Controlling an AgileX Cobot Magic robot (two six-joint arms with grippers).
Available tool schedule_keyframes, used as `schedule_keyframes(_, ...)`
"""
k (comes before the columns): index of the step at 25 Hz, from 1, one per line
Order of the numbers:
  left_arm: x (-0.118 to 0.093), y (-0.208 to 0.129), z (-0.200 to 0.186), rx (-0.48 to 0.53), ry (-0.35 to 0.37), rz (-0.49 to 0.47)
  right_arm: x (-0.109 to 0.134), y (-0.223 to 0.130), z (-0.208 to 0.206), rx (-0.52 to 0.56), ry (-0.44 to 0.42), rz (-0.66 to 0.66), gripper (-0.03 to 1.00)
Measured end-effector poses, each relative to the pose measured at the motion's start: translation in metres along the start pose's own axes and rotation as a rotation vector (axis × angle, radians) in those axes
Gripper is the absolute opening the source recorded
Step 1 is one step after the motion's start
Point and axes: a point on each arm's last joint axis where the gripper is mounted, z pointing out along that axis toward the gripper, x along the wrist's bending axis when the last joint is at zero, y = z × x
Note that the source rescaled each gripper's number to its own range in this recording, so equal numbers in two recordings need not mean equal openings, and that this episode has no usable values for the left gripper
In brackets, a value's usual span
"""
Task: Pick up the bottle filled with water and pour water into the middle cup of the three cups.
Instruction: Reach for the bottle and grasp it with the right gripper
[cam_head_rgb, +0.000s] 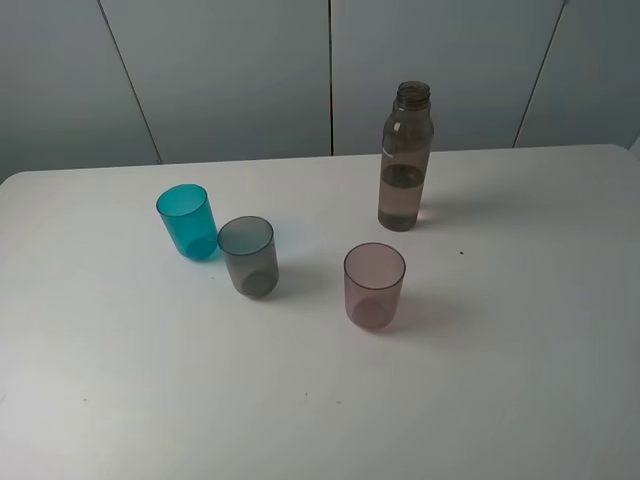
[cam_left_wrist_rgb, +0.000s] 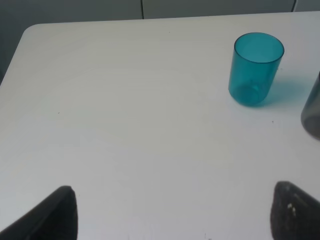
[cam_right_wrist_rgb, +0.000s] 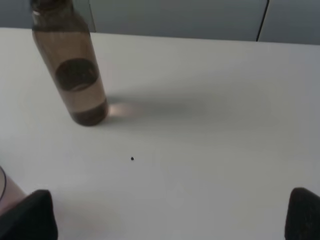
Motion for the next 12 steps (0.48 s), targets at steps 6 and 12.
schedule_keyframes(6, 0.0, 0.0, 0.0, 0.0, 0.0, 0.0, 0.008, 0.018, 0.049, 0.007, 0.053, 0.013, 0.96)
schedule_keyframes(12, 0.0, 0.0, 0.0, 0.0, 0.0, 0.0, 0.026, 0.018, 0.097, 0.084, 0.115, -0.047, 0.96)
